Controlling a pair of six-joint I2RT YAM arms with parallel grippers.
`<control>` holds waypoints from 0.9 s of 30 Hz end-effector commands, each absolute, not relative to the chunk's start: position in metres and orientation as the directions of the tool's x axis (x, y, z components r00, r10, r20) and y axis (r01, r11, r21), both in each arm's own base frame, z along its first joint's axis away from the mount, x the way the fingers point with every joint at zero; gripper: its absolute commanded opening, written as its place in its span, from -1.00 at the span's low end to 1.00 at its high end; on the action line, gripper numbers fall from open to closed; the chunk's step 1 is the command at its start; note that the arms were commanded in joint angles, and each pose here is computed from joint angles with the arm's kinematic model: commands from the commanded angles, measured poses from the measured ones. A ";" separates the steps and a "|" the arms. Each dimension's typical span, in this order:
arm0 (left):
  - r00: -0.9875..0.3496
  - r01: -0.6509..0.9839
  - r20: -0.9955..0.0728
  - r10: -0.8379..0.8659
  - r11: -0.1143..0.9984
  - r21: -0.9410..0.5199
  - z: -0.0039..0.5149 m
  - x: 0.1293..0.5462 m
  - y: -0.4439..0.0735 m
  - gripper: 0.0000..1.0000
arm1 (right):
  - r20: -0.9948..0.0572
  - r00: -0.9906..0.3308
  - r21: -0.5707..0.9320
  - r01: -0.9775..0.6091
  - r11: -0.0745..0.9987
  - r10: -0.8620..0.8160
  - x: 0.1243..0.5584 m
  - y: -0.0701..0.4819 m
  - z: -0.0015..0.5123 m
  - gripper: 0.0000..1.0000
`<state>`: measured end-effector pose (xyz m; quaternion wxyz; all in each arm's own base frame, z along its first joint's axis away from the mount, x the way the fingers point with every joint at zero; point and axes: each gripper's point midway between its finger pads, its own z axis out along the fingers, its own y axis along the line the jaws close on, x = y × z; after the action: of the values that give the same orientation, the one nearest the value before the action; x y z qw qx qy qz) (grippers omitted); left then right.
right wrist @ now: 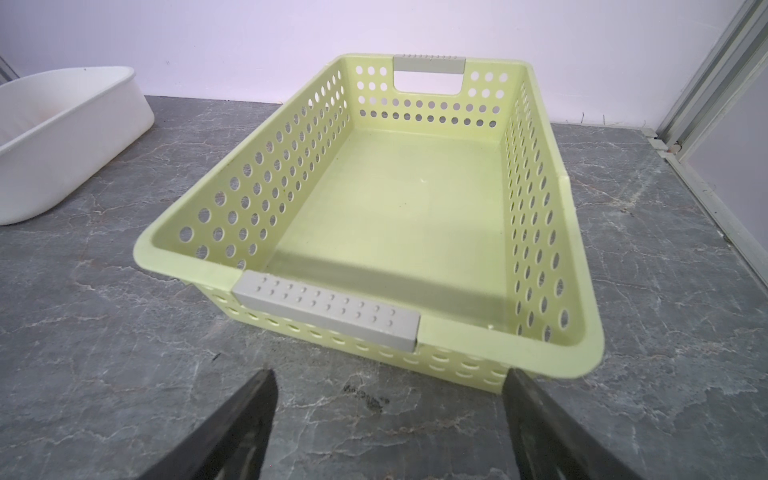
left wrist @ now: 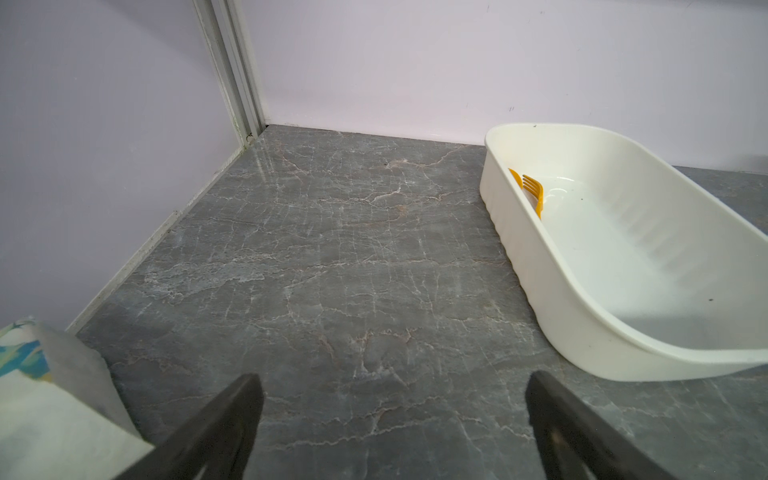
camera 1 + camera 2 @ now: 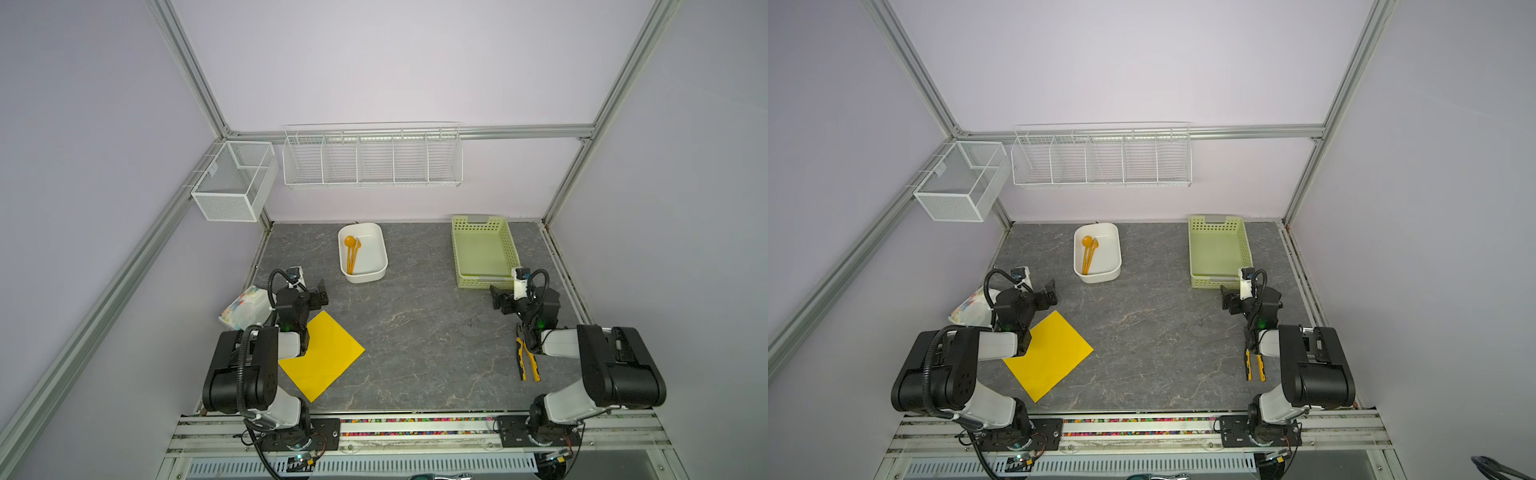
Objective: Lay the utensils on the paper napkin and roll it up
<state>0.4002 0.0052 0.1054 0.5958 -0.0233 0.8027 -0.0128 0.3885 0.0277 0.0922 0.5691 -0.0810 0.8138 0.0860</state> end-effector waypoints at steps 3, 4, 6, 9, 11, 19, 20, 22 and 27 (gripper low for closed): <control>-0.256 -0.008 -0.966 -0.038 0.999 -0.038 0.115 0.406 0.003 0.99 | -0.949 -0.311 0.013 -0.212 0.977 -0.055 0.389 0.023 0.097 0.76; -0.257 -0.008 -0.966 -0.039 0.999 -0.038 0.115 0.406 0.003 0.99 | -0.949 -0.309 0.011 -0.211 0.977 -0.056 0.389 0.023 0.098 0.76; -0.253 -0.023 -0.967 -0.045 0.999 -0.040 0.117 0.407 0.005 0.99 | -0.950 -0.307 0.003 -0.210 0.978 -0.063 0.389 0.024 0.100 0.76; -0.269 -0.088 -0.960 -0.070 0.995 -0.048 0.125 0.407 0.016 0.99 | -0.947 -0.314 -0.004 -0.189 0.982 -0.064 0.388 0.022 0.107 0.76; -0.270 -0.101 -0.960 -0.072 0.994 -0.047 0.132 0.408 0.018 0.99 | -0.945 -0.320 -0.001 -0.189 0.982 -0.063 0.388 0.022 0.114 0.76; -0.299 -0.229 -0.942 -0.149 0.970 -0.080 0.163 0.405 0.036 0.99 | -0.924 -0.375 -0.006 -0.179 0.984 -0.074 0.380 0.028 0.136 0.76; -0.300 -0.234 -0.940 -0.163 0.968 -0.093 0.170 0.405 0.036 0.99 | -0.921 -0.383 0.001 -0.184 0.983 -0.070 0.378 0.030 0.139 0.76; -0.289 -0.247 -0.937 -0.196 0.961 -0.125 0.186 0.406 0.037 0.99 | -0.904 -0.425 0.028 -0.165 0.986 -0.046 0.375 0.032 0.144 0.79; -0.327 -0.304 -0.903 -0.279 0.936 -0.179 0.222 0.404 0.040 1.00 | -0.855 -0.519 0.102 -0.149 0.984 0.010 0.360 0.047 0.151 0.85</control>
<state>0.4161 0.0362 0.2248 0.5987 -0.1404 0.7884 0.0130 0.3779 0.0414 0.1667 0.5453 -0.0583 0.8330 0.0727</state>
